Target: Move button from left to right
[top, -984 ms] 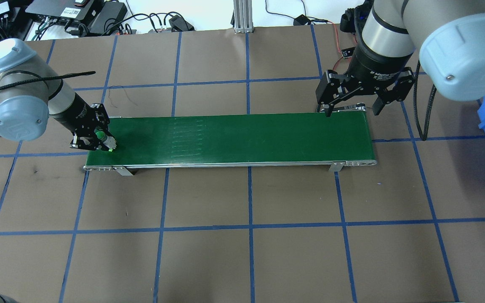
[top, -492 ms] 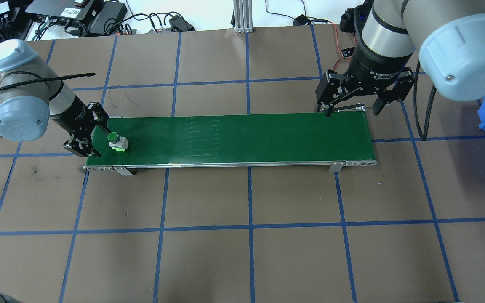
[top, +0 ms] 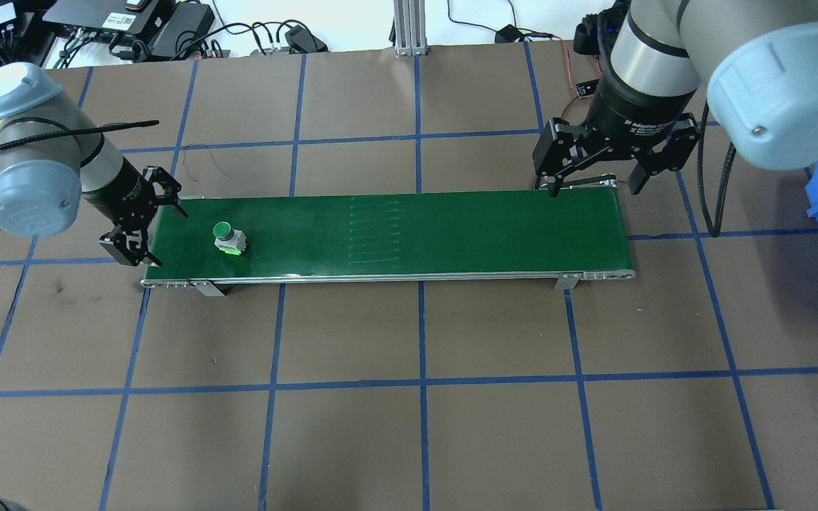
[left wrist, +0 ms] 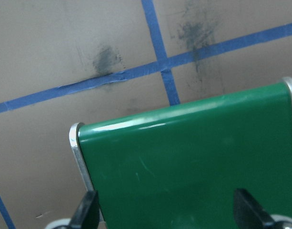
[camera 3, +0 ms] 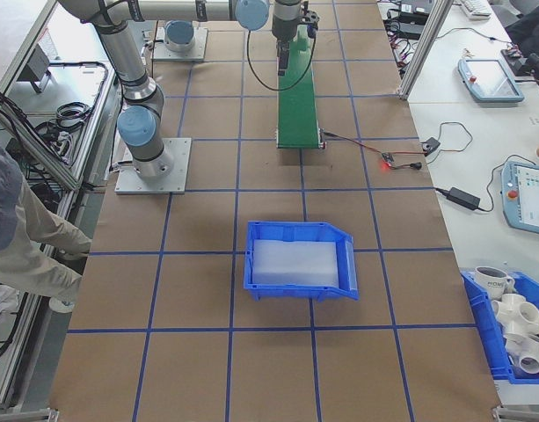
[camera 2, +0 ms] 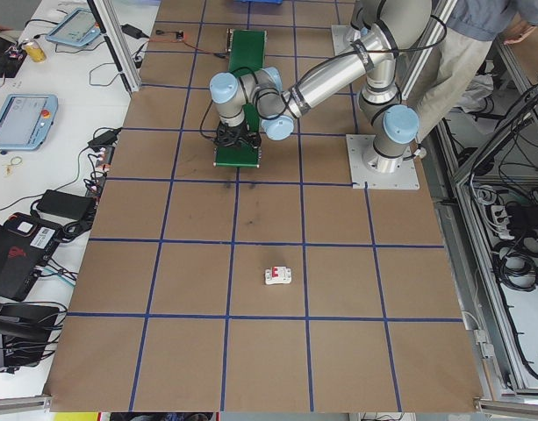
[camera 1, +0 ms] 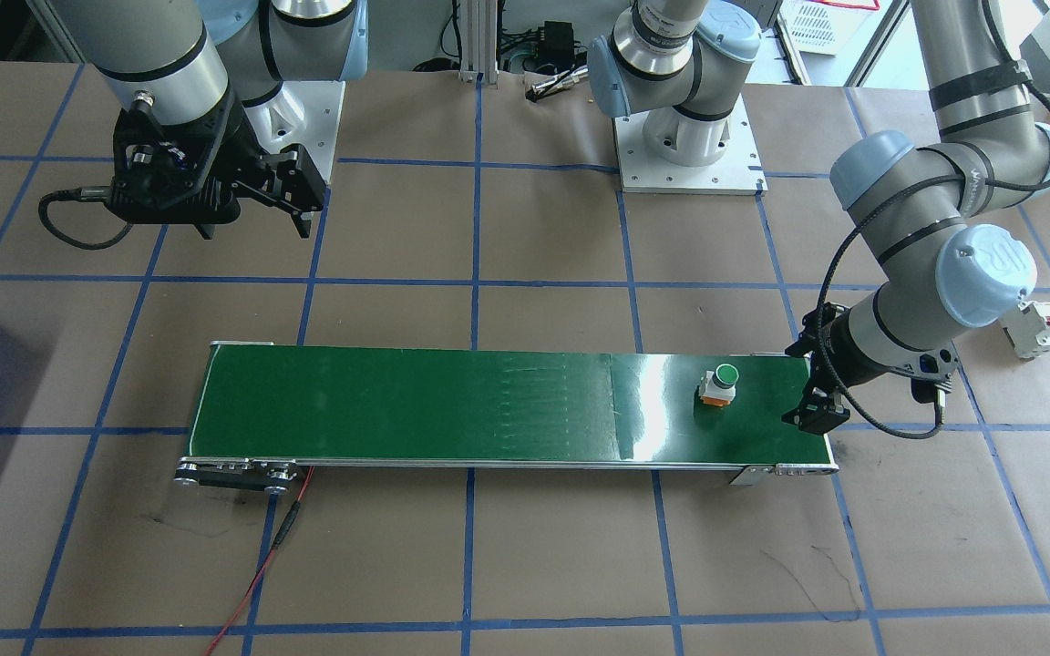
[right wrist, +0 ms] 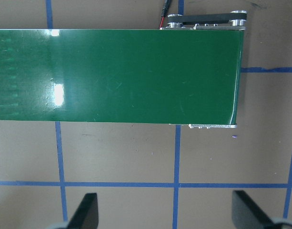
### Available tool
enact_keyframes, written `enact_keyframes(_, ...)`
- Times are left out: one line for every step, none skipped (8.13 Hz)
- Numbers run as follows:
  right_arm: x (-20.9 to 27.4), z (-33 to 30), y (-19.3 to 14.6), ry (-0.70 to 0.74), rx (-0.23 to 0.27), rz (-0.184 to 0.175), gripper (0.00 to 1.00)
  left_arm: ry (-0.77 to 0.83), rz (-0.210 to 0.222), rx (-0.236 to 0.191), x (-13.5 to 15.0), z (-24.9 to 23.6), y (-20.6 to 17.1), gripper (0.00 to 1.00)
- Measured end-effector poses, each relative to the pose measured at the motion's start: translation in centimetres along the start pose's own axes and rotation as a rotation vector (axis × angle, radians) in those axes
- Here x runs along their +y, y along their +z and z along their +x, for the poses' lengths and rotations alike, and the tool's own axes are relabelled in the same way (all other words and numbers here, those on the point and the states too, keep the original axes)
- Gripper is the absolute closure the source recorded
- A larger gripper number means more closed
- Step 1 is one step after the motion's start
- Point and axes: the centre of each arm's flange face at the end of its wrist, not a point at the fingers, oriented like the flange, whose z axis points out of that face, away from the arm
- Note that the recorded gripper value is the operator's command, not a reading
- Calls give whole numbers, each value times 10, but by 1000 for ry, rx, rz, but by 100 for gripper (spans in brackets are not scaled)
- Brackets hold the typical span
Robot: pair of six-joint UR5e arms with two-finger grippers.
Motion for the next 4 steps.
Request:
enact_keyframes(0,0,0,0,0,0,0,43,8,10,2,0,-6,0)
enact_keyframes(-2,0,1,0,-2,3,0,127,26,33,5,1,-21,0)
enact_keyframes(-6,0,5,2,-8,3,0,235,56,63,8,4,-43,0)
enact_keyframes(-14,-1,12,3,-14,3,0,354,85,85,15,7,-65,0)
